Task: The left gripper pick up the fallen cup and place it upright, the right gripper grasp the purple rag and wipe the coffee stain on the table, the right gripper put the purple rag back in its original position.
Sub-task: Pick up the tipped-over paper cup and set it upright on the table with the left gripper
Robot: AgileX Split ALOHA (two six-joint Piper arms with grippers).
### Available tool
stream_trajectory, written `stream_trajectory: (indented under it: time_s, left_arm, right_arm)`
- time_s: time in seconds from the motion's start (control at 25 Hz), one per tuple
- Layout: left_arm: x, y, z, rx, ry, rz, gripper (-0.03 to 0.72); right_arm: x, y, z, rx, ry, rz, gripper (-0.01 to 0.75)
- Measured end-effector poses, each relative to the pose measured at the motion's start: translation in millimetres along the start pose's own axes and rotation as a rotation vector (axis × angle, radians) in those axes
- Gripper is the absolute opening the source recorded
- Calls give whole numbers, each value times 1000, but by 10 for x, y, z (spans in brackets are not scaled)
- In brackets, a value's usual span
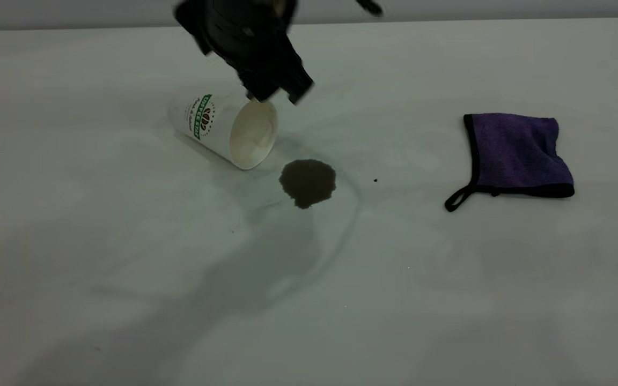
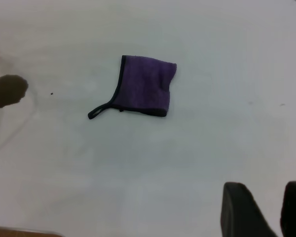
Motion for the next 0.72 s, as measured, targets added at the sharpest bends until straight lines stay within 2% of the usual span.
stream_trajectory:
  time_s: [0.16,0.44,0.6,0.72]
  left_arm:
    - [257,-44,-110,47,-34,26,655]
    - [559,-75,-99,182,-172,4,629]
    - [733,1,-108,187,-194,23,566]
    - [788,38,-42,190,-214,36,468]
  right_arm:
    - [0,0,0,0,0,0,237]
    - [0,0,0,0,0,0,237]
    - [0,0,0,0,0,0,237]
    - [0,0,0,0,0,0,237]
Point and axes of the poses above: a point on each arm's last joint axis where the gripper is mounted, x pointing out along that axis toward the gripper, z along the wrist's bending axis when the last joint is at zero, y = z × x, the point moved 8 cm from there along x, pointing out along that axis toward the gripper, and after that the axes turned 8 degrees about x, right-handed, at the moved point
